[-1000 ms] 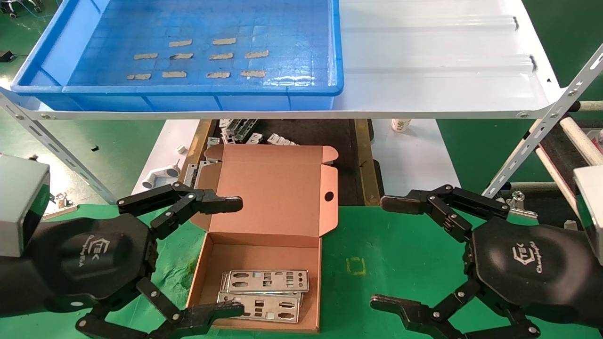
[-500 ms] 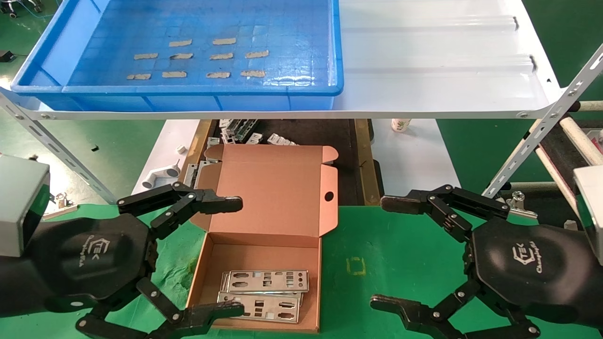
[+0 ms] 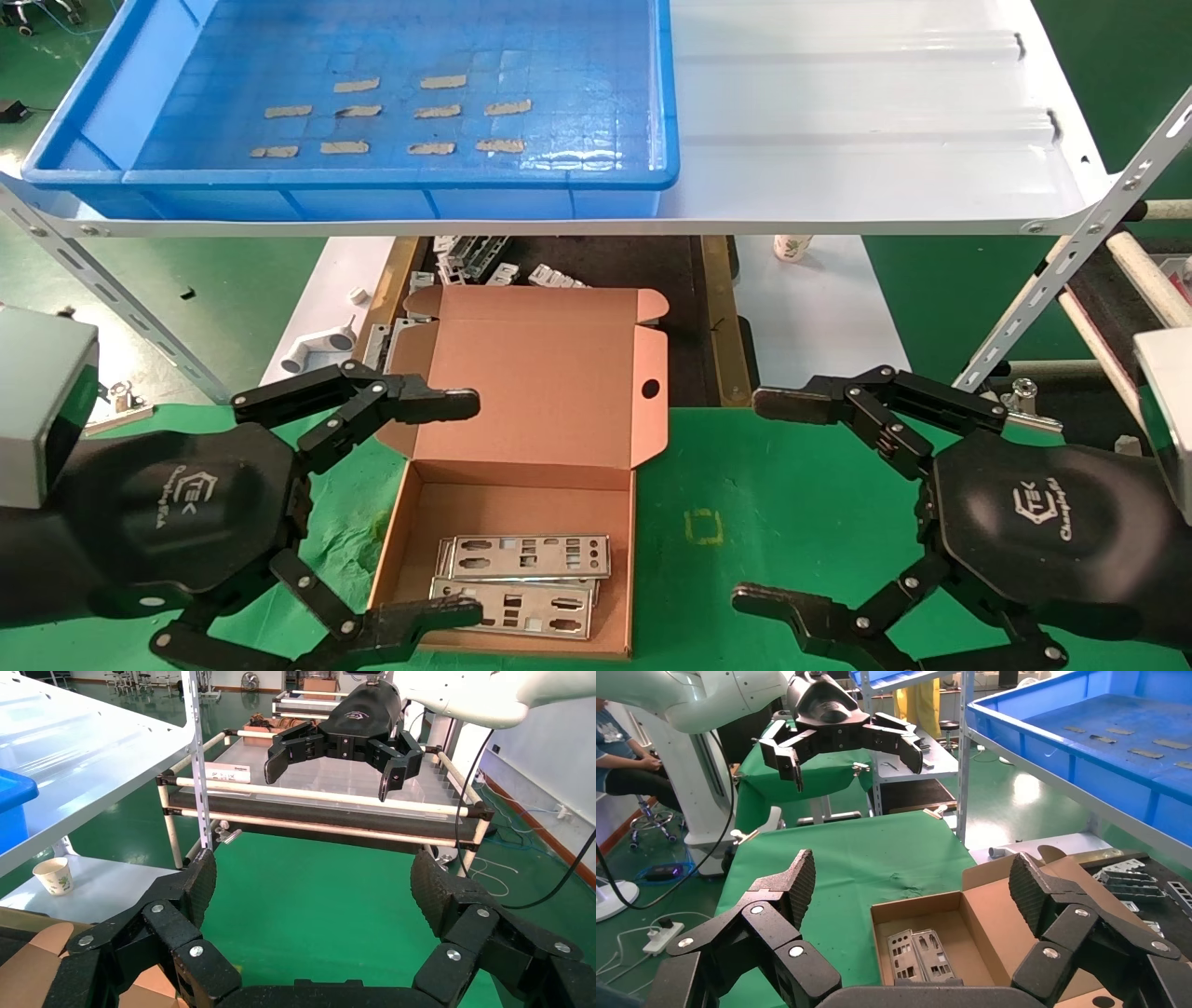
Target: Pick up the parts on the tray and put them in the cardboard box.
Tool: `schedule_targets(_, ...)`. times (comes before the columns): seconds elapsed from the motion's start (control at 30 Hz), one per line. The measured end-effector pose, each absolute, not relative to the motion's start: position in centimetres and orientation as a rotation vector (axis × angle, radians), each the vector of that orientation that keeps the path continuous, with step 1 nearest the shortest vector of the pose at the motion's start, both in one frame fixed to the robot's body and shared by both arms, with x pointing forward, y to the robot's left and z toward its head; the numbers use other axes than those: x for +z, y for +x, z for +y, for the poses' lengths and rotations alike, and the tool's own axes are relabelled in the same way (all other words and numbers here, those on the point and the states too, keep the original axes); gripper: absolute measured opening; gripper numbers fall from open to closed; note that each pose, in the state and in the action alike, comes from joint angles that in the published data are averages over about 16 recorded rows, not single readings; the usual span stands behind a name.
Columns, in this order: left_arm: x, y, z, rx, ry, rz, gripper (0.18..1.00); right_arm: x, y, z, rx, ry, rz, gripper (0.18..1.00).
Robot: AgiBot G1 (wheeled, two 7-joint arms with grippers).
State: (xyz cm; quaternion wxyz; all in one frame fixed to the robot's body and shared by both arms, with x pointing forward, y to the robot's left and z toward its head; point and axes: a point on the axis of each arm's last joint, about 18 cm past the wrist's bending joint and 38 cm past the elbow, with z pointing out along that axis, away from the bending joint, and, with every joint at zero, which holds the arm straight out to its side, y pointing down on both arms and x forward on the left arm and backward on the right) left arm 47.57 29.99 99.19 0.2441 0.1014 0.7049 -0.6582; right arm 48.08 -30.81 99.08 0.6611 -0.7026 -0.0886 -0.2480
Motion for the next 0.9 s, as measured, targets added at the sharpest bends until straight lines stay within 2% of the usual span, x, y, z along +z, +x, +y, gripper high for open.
schedule_targets(0.9,99.19,47.57,29.99,-1.798,0.277,1.925,1.001,99.08,48.08,-30.81,-0.561,-1.589,-0.2,1.001)
